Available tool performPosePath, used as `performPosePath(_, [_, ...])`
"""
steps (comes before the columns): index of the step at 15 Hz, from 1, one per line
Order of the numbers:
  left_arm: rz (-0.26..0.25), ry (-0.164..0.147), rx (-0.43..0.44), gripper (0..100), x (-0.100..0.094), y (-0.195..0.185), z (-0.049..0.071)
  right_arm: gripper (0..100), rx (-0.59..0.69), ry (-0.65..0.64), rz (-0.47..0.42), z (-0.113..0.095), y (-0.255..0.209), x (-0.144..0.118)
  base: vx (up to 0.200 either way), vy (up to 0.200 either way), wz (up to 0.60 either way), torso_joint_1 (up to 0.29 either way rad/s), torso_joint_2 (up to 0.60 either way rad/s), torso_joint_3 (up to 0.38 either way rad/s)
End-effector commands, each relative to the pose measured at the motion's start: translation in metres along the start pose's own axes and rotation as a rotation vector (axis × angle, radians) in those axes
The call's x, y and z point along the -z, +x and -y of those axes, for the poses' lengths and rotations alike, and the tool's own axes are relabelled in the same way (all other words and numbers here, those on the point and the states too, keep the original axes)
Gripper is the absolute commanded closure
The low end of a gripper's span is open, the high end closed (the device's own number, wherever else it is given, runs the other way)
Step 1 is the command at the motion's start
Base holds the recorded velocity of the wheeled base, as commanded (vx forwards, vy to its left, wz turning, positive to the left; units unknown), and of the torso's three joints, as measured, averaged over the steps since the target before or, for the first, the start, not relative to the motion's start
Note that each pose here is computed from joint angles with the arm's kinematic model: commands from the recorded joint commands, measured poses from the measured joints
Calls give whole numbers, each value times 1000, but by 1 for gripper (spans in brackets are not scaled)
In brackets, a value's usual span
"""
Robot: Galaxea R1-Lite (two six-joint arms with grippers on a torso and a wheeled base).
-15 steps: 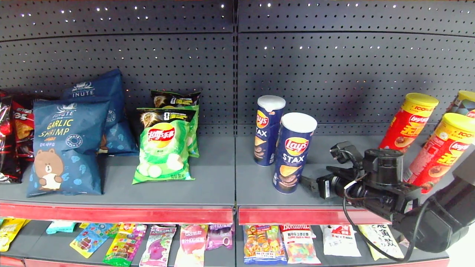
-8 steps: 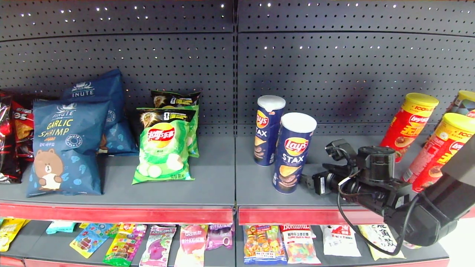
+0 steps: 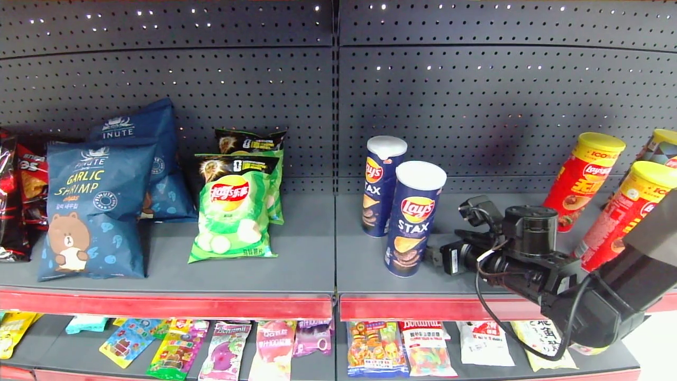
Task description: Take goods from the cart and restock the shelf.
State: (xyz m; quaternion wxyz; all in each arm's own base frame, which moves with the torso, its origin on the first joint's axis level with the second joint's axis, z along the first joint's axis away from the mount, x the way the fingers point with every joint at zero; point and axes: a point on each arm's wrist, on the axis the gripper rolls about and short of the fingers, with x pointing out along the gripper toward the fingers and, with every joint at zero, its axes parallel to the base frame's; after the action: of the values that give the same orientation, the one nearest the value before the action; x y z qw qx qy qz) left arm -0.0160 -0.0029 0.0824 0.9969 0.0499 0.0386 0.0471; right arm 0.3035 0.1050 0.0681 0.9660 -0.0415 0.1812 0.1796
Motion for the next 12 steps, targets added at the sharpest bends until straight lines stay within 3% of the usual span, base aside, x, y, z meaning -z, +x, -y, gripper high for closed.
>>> performPosePath(1, [-1,0,0,0,0,0,0,0,-9,-5,6,-4,0,-2,0,0,0,0,0,0])
performPosePath(12, [-1,0,0,0,0,0,0,0,-36,-16,8,-15,3,-2,0,0,0,0,0,0])
